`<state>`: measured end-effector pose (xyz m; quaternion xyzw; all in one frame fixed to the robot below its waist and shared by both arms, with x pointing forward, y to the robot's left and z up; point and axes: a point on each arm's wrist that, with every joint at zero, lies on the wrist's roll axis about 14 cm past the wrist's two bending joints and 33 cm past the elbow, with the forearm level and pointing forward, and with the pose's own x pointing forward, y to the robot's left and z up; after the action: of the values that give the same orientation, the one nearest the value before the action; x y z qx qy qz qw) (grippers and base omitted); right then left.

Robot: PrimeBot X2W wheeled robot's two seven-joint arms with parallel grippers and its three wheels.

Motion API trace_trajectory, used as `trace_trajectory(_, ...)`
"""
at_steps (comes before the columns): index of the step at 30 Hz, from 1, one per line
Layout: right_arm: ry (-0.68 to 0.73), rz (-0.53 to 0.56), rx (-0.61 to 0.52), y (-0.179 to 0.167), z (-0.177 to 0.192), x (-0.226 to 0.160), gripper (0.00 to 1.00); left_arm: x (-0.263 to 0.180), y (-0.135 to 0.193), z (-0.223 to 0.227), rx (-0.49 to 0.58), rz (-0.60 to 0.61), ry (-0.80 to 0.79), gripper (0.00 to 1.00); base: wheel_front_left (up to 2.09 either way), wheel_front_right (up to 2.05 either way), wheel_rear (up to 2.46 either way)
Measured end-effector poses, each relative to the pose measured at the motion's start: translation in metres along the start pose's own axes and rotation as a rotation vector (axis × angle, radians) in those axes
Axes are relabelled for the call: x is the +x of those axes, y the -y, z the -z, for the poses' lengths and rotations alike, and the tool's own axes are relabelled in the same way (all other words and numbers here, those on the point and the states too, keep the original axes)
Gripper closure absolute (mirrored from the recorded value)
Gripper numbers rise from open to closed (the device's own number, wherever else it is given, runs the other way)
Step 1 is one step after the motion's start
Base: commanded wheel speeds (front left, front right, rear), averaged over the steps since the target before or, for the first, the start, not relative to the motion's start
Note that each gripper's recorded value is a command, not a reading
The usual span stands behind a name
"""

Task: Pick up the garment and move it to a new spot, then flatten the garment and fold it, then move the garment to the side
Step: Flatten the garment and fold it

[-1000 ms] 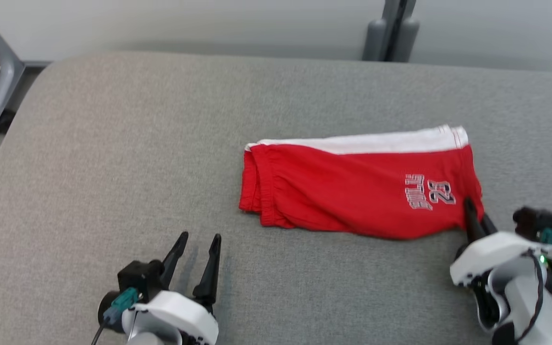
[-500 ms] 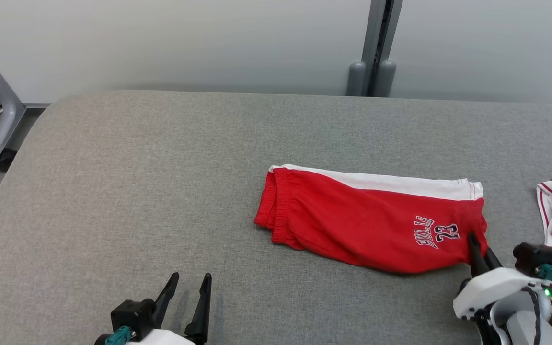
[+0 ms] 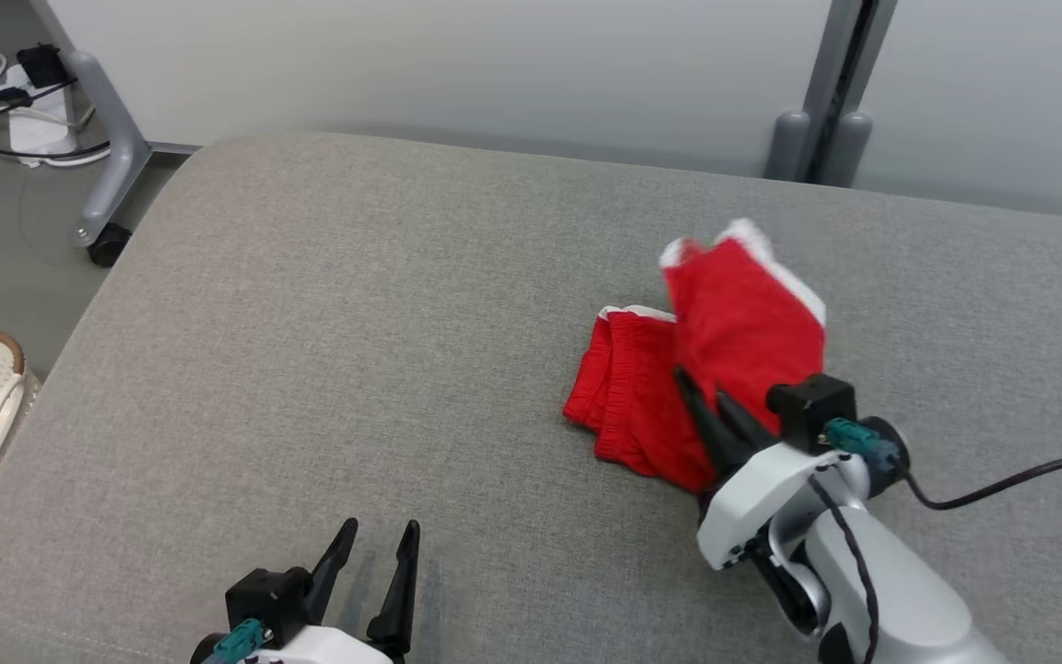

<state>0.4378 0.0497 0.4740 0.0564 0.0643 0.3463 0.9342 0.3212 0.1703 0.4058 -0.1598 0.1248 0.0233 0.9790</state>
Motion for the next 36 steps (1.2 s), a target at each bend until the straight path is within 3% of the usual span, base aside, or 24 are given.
trace_trajectory(2, -0.016, -0.061, 0.016, -0.021, 0.006, 0.003, 1.0, -0.002, -0.005, 0.0, -0.001, -0.016, 0.0, 0.0, 0.0, 0.0, 0.0)
trace_trajectory(3, -0.022, -0.079, 0.032, -0.027, 0.008, 0.004, 0.93, -0.002, -0.007, 0.001, -0.001, -0.023, -0.002, 0.0, 0.0, 0.0, 0.0)
trace_trajectory(4, -0.029, -0.09, 0.046, -0.031, 0.01, 0.004, 0.55, -0.002, -0.009, 0.001, 0.0, -0.032, -0.002, 0.0, 0.0, 0.0, 0.0)
trace_trajectory(5, -0.037, -0.099, 0.055, -0.034, 0.013, 0.003, 0.0, -0.002, -0.01, 0.0, 0.0, -0.037, -0.002, 0.0, 0.0, 0.0, 0.0)
trace_trajectory(11, -0.024, -0.089, 0.096, -0.032, 0.008, 0.003, 0.0, 0.008, -0.012, -0.006, 0.019, -0.041, 0.01, 0.0, 0.0, 0.0, 0.0)
trace_trajectory(16, 0.043, 0.041, 0.09, 0.01, -0.009, -0.009, 0.0, 0.018, -0.01, -0.016, 0.043, -0.035, 0.035, 0.0, 0.0, 0.0, 0.0)
trace_trajectory(22, 0.06, 0.325, 0.082, 0.087, 0.002, -0.068, 0.0, 0.028, -0.002, -0.026, 0.094, -0.013, 0.063, 0.0, 0.0, 0.0, 0.0)
trace_trajectory(25, 0.045, 0.423, 0.071, 0.108, 0.013, -0.098, 0.0, 0.03, 0.004, -0.027, 0.111, 0.004, 0.066, 0.0, 0.0, 0.0, 0.0)
trace_trajectory(36, 0.037, 0.583, 0.068, 0.125, 0.028, -0.167, 0.0, 0.022, 0.012, -0.028, 0.165, 0.035, 0.081, 0.0, 0.0, 0.0, 0.0)
